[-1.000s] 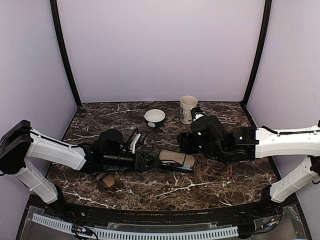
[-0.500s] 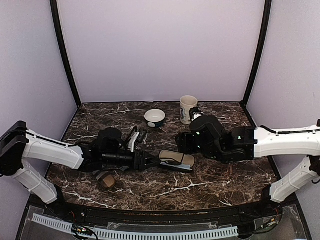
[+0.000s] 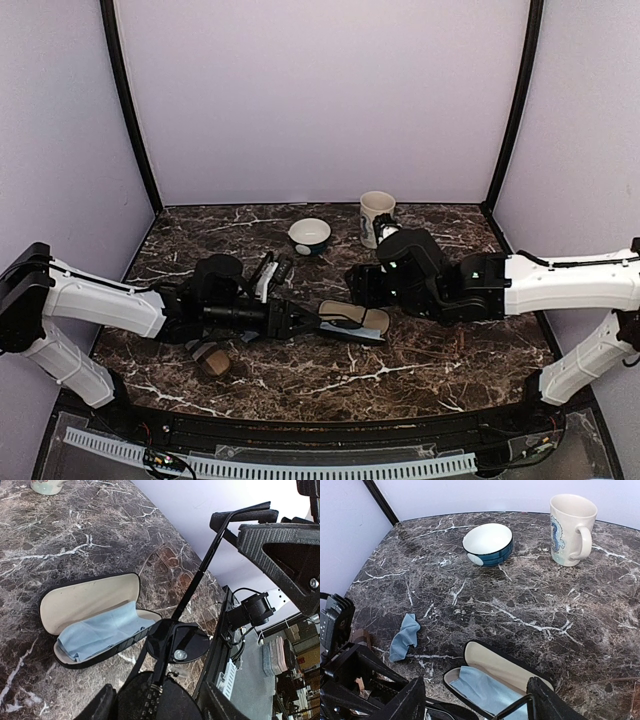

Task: Organize the sunglasses
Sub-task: Fold the right temple of the sunglasses with the sunglasses.

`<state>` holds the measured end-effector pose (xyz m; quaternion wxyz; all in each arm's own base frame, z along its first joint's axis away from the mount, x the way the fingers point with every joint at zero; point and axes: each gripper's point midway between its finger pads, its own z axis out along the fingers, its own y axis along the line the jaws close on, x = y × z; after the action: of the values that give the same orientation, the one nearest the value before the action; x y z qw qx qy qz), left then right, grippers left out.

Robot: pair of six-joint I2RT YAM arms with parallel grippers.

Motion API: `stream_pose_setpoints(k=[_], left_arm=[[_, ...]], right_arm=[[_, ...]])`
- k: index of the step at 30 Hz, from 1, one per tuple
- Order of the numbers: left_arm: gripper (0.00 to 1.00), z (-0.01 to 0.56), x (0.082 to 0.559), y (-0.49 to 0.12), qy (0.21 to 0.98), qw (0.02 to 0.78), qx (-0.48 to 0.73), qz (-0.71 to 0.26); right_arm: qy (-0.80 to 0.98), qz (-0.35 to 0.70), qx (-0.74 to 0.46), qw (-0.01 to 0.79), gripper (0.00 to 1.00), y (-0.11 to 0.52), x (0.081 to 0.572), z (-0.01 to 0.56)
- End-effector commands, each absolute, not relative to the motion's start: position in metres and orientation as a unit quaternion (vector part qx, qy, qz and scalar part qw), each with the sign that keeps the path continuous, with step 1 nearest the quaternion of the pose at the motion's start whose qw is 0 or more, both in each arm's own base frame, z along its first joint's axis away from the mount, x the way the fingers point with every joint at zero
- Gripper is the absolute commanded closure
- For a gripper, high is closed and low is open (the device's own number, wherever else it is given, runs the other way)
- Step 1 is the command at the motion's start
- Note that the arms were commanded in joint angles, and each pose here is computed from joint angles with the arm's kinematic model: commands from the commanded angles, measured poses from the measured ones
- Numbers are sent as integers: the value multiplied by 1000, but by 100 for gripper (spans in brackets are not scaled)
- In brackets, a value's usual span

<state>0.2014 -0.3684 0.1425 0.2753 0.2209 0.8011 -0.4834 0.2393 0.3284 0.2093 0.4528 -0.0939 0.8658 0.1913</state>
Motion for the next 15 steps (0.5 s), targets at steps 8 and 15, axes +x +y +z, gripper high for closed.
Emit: stream_pose_setpoints(k=[8,15], left_arm=[[100,156,205,-376,792,278,224,-495],[100,153,205,-375,792,281,225,-493]], right_arm=[[849,263,-106,446,31,366,238,220],[845,303,-136,419,30,389,225,209]])
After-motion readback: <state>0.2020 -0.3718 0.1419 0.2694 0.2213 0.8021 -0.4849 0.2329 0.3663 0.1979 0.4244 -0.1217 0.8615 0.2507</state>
